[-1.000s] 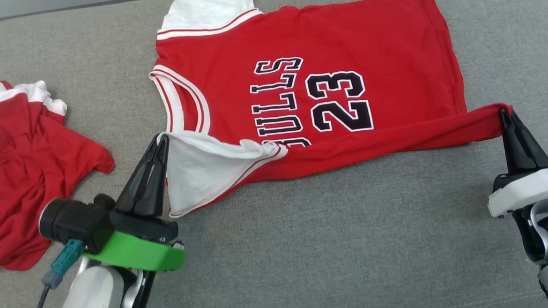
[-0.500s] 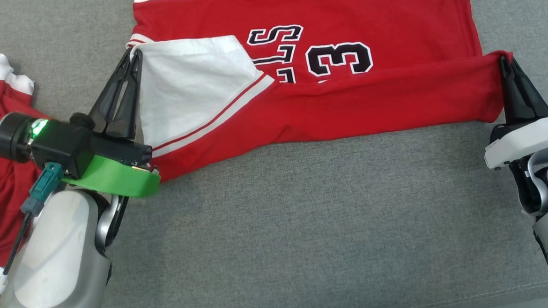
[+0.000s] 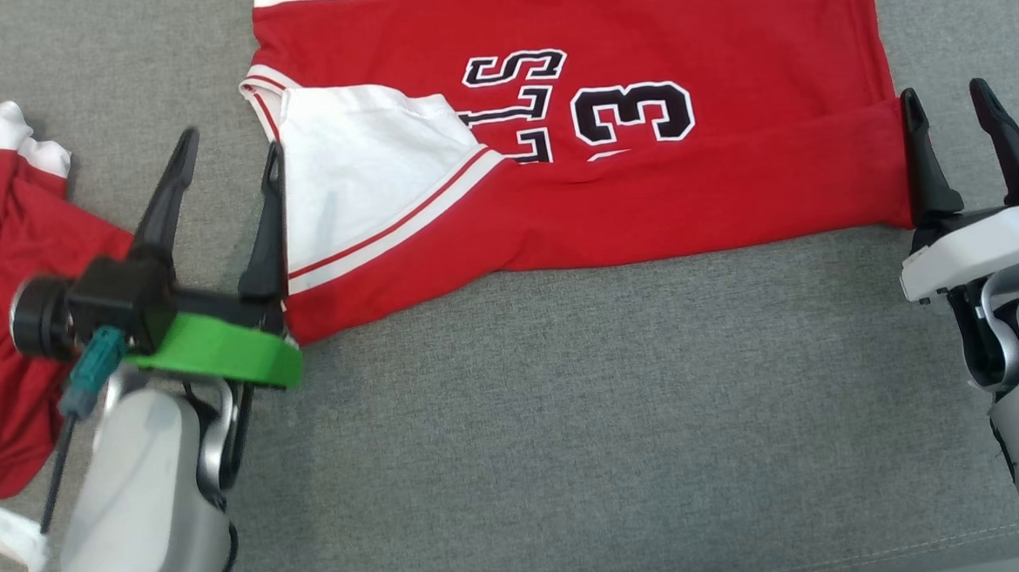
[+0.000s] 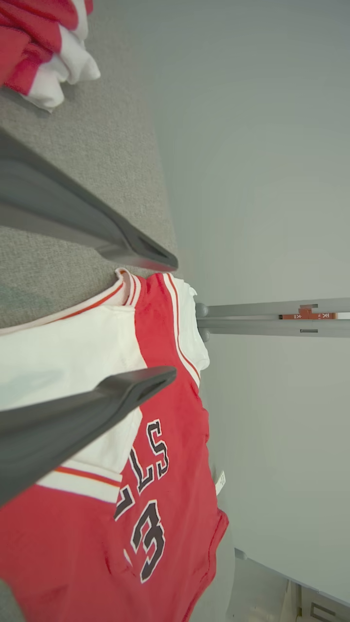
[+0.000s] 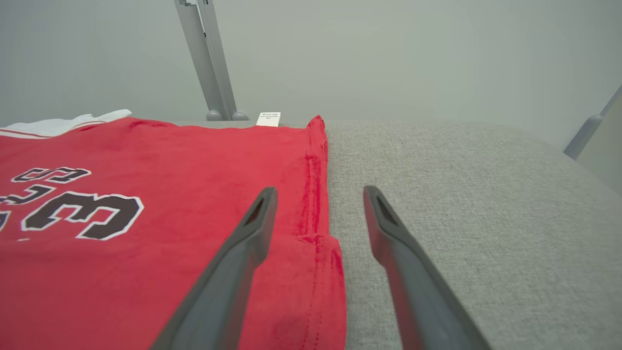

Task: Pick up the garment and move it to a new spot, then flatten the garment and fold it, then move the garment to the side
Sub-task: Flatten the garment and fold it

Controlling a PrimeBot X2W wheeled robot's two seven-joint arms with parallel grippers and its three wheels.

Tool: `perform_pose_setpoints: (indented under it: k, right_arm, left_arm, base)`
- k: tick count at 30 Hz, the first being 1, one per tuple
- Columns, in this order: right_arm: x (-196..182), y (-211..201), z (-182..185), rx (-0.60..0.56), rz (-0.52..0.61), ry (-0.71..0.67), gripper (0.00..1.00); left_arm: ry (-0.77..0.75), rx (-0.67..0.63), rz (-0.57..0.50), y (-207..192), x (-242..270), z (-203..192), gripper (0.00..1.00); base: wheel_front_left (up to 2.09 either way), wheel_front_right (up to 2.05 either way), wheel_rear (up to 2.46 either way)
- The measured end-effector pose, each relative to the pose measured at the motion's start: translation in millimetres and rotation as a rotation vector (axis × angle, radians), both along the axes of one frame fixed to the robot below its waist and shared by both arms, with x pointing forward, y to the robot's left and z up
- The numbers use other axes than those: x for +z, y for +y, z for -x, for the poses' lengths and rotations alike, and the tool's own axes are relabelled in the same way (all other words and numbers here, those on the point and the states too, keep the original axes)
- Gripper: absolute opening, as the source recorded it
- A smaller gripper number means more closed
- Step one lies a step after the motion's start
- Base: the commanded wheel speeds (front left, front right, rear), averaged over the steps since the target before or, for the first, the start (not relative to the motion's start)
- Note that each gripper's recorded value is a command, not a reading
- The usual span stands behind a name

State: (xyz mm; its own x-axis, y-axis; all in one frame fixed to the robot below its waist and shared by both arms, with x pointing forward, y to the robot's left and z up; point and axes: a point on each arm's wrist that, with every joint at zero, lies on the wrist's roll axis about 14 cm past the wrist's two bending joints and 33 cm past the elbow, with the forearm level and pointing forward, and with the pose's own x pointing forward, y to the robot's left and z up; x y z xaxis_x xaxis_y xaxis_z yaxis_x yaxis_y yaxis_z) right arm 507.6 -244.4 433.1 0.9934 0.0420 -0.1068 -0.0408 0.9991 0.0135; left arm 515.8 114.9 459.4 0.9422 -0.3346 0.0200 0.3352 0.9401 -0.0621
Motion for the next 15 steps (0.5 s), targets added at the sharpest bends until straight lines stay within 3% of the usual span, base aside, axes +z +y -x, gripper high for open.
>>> perform_pose_setpoints:
  k: [8,15]
  right_arm:
    - [13.6,-6.2,26.9,-0.032,0.008,-0.03,1.0]
    - [4.2,-1.1,39.7,-0.035,-0.018,-0.001,1.0]
  left_arm:
    - [0.281,0.129,0.112,9.6,-69.9,75.7,1.0]
    - [0.378,0.163,0.131,8.9,-89.7,87.8,1.0]
  base:
    - [0.0,0.0,0.0]
    - [0.0,0.0,0.0]
